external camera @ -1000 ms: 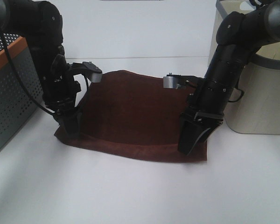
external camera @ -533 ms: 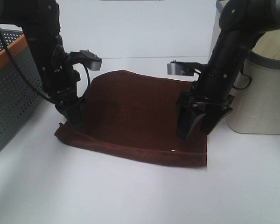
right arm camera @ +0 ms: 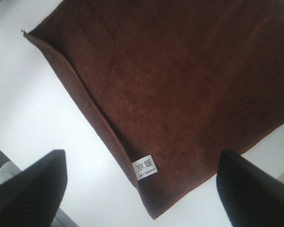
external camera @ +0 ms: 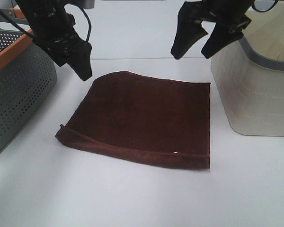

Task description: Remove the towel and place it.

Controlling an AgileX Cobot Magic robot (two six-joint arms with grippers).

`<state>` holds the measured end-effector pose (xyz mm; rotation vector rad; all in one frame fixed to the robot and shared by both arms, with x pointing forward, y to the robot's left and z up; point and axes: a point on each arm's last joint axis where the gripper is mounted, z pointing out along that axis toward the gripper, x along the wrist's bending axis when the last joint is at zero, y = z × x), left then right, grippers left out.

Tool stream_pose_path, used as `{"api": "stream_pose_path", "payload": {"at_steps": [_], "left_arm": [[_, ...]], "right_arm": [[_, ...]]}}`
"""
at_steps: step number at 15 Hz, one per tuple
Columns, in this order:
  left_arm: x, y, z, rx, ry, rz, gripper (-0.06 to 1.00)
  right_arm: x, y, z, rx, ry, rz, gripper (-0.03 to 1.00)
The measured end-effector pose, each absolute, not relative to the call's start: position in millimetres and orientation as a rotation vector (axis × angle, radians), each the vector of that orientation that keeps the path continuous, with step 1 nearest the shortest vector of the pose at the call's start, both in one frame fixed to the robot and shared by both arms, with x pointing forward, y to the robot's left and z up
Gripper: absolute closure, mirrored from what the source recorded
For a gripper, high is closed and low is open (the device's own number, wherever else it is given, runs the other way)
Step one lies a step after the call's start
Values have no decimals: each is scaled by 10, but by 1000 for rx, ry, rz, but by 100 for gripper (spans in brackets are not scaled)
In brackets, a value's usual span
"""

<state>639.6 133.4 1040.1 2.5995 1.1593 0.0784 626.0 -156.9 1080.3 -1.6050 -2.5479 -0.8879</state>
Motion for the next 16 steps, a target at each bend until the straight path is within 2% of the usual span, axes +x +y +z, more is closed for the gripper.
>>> {"api": "stream_pose_path", "payload": {"at_steps": [5,8,10,14,16], "left_arm": [[6343,1439,11057,2416,1298,303,12],[6398,1770,11223,2303,1484,412,12],[6441,2005,11260,2242,1568,430,13],[6353,2626,11578,2080,1705,543,13],[6327,2882,11642,2017,1768,571,13]], "right_arm": [[6219,-1715,11413,-1810,-2618,-1017,22],[6127,-1890,11651,-1986,-2556,-1067,22],[6155,-2109,11693,-2103,-2477,-1079,22],[6138,-2948,11856,-2426,-2304,-1102,22],[6020,-3138,11997,-2510,-2279,-1133,22]]}}
